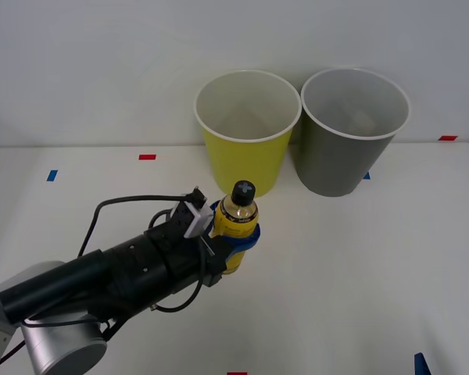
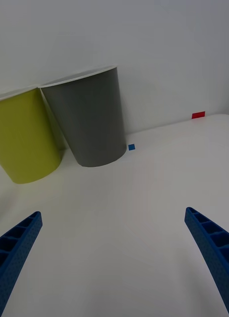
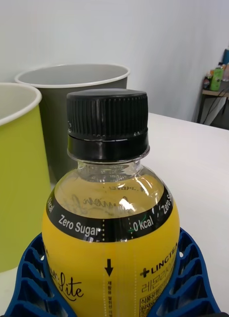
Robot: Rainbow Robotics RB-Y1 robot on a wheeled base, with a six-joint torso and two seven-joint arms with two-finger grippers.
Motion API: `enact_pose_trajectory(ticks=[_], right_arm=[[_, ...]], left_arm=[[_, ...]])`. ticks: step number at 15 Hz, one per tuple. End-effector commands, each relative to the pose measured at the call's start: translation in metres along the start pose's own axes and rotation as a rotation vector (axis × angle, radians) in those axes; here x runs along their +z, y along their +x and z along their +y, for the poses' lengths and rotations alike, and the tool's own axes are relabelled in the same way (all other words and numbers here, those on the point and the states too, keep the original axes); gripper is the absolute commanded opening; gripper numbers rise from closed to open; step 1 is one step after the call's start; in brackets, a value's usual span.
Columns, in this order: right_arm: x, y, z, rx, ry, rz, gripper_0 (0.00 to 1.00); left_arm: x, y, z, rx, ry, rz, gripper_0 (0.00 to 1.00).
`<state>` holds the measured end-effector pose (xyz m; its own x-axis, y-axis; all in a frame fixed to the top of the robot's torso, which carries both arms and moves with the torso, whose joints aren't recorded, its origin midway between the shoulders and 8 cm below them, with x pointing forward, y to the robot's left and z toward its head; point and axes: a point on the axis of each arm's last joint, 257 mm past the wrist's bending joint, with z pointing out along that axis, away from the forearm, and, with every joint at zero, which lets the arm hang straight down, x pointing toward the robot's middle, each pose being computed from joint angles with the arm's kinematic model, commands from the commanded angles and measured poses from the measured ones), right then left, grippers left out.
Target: Put cans in the gray bin and PET bottles in the light green bin.
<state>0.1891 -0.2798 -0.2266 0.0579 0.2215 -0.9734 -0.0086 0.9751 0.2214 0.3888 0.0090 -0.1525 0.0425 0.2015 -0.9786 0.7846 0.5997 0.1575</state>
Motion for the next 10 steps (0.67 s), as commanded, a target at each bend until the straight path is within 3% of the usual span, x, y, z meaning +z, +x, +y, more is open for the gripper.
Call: enact_pose_trajectory(ticks=[1,4,6,9,10], right_arm=[[0.000,0.000,0.000,0.000,0.000,0.000,1.00],[0.000,0.000,0.000,0.000,0.000,0.000,1.00],[0.000,0.000,0.000,0.000,0.000,0.000,1.00],[0.000,0.000,0.000,0.000,0.000,0.000,1.00],[0.000,0.000,0.000,0.000,0.000,0.000,1.00]], left_arm=[[-0.031,-0.037,0.019,0.058,-0.052,0.082,0.00],[-0.052,-0.065,0.034,0.092,-0.076,0.135,0.00],[-0.068,-0.082,0.048,0.148,-0.086,0.142,0.00],[-0.087,-0.113,0.067,0.166,-0.117,0.082,0.00],[-0.091,-0.122,0.070,0.145,-0.123,0.049,0.00]])
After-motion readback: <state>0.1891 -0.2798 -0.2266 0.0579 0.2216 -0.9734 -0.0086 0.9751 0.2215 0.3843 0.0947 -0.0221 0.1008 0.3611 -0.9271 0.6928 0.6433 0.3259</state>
